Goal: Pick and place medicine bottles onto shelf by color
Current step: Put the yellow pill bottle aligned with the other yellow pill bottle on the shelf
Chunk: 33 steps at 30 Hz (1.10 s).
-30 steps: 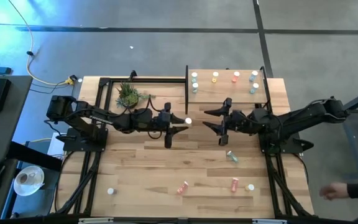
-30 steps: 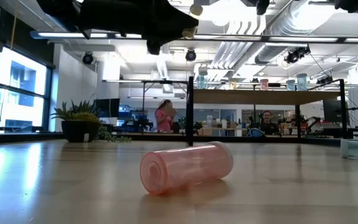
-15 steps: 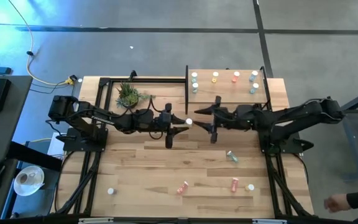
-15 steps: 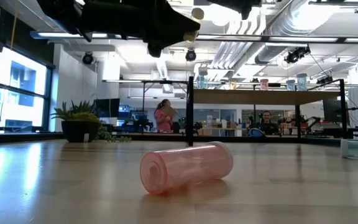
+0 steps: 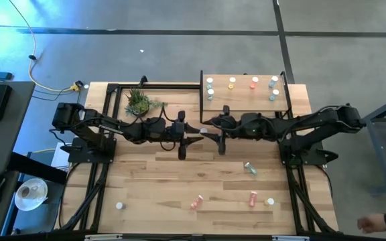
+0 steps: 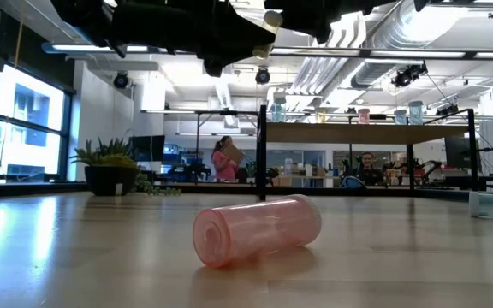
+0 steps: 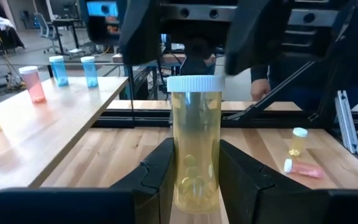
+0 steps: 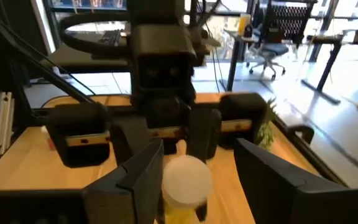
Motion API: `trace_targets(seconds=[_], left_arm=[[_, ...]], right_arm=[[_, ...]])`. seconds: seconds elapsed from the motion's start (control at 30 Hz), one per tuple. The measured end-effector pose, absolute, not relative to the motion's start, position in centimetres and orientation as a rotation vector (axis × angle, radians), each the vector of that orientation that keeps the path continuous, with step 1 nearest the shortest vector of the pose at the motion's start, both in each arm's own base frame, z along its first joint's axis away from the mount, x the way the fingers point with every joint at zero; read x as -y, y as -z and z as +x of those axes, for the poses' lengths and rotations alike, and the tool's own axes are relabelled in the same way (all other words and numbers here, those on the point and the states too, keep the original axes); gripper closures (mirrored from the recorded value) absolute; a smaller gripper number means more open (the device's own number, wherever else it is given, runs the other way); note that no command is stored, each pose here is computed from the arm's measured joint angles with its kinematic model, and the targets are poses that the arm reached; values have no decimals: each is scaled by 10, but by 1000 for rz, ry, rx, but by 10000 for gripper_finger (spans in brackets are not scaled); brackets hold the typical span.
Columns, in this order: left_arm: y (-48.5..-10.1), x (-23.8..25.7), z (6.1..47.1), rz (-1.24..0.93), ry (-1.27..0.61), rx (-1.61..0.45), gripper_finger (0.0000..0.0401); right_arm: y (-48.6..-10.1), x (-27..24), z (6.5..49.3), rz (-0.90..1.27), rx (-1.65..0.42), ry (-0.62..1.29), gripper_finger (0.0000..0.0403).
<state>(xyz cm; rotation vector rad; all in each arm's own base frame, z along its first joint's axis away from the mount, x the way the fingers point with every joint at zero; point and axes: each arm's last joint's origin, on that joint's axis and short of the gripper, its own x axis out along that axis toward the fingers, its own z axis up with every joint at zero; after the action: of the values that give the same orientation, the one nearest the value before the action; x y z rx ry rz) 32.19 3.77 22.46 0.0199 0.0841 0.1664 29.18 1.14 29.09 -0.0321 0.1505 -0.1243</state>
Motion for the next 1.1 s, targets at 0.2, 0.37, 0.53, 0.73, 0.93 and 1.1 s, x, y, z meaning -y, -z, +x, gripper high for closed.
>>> trace_targets(seconds=[0.2, 0.37, 0.53, 0.73, 0.93, 1.1], left_arm=[[-224, -41, 322, 81, -215, -90, 308], [-224, -45, 321, 82, -235, -93, 308], [-225, -46, 321, 82, -236, -82, 308], [-227, -46, 321, 89, -238, -67, 308], [-227, -46, 321, 89, -238, -63, 308], [-227, -46, 321, 89, -237, -63, 308]], right_arm=[[-288, -10, 292, -16, -176, 112, 214], [-288, -10, 292, -15, -177, 94, 214], [-287, -8, 291, -14, -186, 103, 214], [-287, -5, 291, -14, -189, 112, 214], [-287, -5, 291, -15, -188, 111, 220], [-287, -5, 292, -14, -187, 112, 253]])
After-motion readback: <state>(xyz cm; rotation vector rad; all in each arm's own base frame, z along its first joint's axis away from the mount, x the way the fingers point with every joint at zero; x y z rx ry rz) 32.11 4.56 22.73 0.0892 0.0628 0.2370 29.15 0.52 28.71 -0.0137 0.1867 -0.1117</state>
